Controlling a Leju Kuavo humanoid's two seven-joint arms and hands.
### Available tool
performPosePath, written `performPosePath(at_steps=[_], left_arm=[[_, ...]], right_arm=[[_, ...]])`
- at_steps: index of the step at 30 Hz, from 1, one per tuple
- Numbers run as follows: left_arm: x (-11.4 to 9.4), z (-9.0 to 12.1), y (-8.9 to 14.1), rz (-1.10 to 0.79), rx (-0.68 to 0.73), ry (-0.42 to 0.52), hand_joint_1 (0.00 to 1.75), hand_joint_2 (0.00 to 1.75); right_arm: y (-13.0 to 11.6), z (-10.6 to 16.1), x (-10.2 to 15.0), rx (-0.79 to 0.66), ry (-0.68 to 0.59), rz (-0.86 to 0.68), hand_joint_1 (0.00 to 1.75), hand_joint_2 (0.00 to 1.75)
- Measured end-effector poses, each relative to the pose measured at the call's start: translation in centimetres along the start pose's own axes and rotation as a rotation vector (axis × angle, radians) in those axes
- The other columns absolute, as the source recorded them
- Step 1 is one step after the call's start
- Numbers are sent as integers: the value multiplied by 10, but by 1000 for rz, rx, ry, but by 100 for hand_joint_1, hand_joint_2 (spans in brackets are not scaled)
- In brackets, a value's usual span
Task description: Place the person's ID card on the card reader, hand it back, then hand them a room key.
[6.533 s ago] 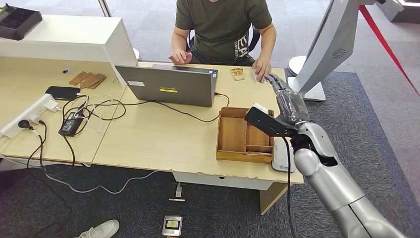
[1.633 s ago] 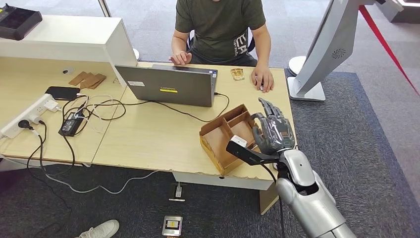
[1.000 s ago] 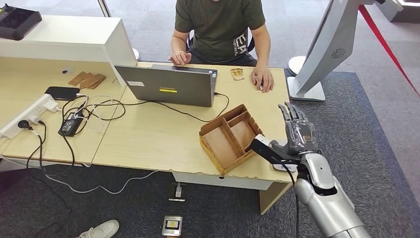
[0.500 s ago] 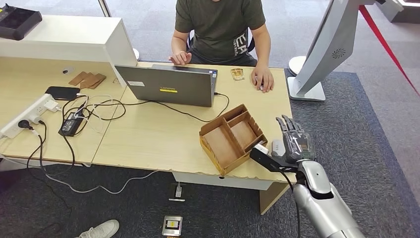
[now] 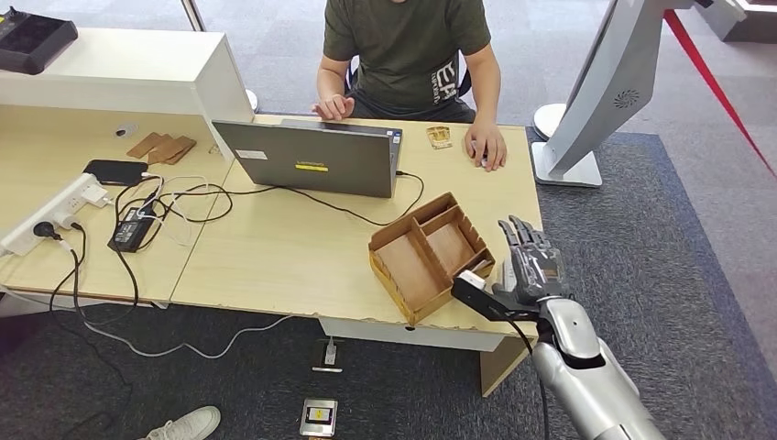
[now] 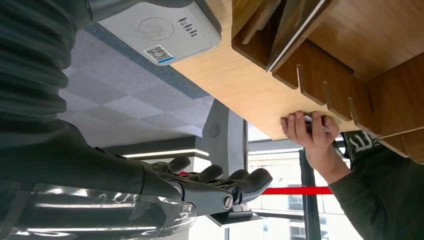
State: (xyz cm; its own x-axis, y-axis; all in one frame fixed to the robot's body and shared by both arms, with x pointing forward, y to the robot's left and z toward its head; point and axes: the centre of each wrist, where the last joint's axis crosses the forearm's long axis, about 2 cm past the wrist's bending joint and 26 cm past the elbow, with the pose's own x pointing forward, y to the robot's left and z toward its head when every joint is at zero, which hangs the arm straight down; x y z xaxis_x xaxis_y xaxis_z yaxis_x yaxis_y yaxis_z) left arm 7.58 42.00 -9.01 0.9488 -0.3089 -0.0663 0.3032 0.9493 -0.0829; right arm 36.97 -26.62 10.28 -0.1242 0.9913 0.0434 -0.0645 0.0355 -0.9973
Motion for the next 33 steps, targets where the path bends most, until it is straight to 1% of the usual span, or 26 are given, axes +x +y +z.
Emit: performPosePath(at_steps=[33], left_arm=[[0, 0, 0, 0, 0, -4, 0, 175]], right_arm=[[0, -1, 24, 0, -67, -6, 0, 175]])
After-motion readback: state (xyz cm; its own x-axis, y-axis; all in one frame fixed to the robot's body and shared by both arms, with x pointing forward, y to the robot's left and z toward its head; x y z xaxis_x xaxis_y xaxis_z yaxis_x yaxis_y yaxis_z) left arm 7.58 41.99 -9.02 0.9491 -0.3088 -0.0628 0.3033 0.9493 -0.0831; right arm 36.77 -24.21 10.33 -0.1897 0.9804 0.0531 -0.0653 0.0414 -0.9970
